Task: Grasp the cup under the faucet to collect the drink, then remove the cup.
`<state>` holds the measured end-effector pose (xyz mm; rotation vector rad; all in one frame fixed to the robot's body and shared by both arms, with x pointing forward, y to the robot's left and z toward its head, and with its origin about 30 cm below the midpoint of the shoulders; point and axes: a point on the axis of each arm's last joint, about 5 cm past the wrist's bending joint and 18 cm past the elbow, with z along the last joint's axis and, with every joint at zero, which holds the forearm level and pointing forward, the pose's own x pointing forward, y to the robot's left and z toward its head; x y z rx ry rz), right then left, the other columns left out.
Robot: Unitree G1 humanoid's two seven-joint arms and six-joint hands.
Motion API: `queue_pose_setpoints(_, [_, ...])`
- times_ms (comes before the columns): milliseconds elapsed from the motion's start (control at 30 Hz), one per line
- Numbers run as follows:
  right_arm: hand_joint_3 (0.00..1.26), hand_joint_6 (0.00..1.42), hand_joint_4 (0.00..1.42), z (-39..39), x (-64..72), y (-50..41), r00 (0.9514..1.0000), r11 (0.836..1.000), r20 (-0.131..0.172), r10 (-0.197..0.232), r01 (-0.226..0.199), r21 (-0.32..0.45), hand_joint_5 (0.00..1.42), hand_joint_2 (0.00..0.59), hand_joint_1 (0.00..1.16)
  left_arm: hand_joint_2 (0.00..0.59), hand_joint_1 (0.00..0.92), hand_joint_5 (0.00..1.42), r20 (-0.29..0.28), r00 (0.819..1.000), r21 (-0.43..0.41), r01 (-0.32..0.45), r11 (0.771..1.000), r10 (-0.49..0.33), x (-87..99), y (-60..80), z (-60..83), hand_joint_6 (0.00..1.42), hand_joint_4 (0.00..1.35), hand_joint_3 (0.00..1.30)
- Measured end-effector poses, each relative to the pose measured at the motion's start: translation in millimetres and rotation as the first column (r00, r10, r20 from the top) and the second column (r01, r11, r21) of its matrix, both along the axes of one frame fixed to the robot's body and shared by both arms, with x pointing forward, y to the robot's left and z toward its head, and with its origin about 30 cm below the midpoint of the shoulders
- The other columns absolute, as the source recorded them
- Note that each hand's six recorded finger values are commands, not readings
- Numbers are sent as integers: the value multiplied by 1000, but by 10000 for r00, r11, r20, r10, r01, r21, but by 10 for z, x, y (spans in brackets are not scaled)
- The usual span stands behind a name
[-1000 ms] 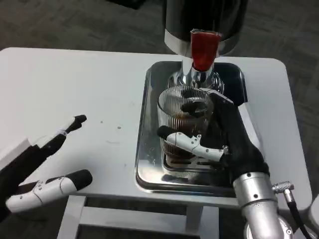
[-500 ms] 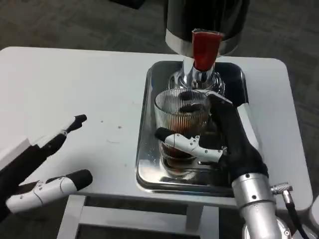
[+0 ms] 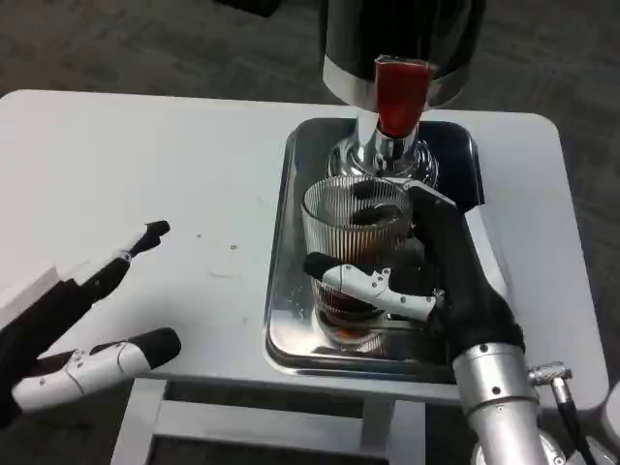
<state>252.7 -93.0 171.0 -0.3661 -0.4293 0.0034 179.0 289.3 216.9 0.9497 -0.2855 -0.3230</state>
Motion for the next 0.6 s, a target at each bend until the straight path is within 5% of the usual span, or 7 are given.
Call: queue_pose_setpoints(600, [647, 943, 692, -86, -160, 37, 9960, 9977, 736, -506, 537, -412, 879, 186, 794, 43, 0, 0, 0, 10000, 9, 19, 10000, -19, -2, -4, 0, 0, 0, 0])
